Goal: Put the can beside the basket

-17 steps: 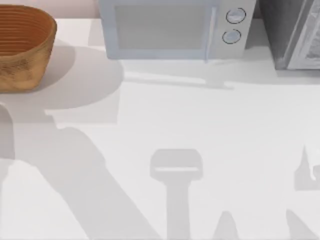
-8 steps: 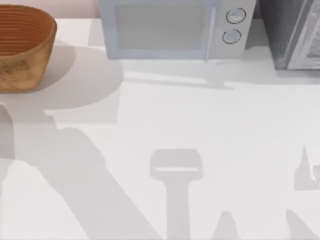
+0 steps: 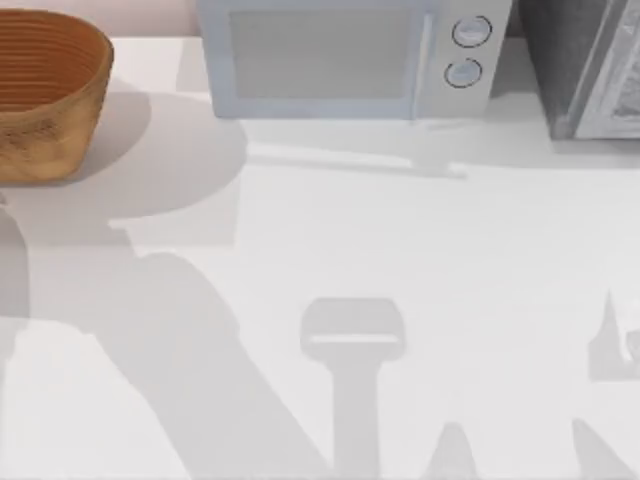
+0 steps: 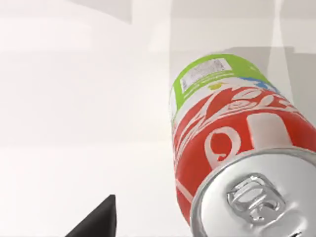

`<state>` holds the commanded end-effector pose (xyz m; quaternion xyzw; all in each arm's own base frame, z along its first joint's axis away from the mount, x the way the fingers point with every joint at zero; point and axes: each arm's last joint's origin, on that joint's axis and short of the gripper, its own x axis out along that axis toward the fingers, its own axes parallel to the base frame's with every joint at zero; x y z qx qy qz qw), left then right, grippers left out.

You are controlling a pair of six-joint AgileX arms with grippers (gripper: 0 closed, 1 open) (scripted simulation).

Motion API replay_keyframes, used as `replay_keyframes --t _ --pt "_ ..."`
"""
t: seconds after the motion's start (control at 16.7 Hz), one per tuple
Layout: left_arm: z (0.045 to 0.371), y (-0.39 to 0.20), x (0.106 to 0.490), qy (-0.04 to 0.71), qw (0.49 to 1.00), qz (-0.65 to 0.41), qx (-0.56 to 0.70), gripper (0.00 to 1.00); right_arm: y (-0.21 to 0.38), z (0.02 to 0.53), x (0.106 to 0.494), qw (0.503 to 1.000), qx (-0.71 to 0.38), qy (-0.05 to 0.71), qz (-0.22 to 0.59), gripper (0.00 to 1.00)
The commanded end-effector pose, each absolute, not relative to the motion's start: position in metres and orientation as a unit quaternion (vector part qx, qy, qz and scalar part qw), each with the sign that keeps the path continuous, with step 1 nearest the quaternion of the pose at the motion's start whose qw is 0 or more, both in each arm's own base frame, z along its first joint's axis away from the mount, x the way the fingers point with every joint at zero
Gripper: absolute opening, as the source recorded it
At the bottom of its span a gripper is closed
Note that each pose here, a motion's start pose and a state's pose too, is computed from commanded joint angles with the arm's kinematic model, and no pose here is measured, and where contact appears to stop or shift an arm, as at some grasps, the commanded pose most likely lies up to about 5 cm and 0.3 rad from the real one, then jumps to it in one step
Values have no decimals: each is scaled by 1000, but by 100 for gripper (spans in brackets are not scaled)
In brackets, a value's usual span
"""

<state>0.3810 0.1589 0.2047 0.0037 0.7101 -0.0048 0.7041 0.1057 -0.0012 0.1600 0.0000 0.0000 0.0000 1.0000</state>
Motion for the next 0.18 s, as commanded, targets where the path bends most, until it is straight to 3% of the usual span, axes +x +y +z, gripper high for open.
replay_keyframes --t 0.18 --pt "219 159 381 708 707 -4 5 100 -1 160 106 1000 0 0 0 100"
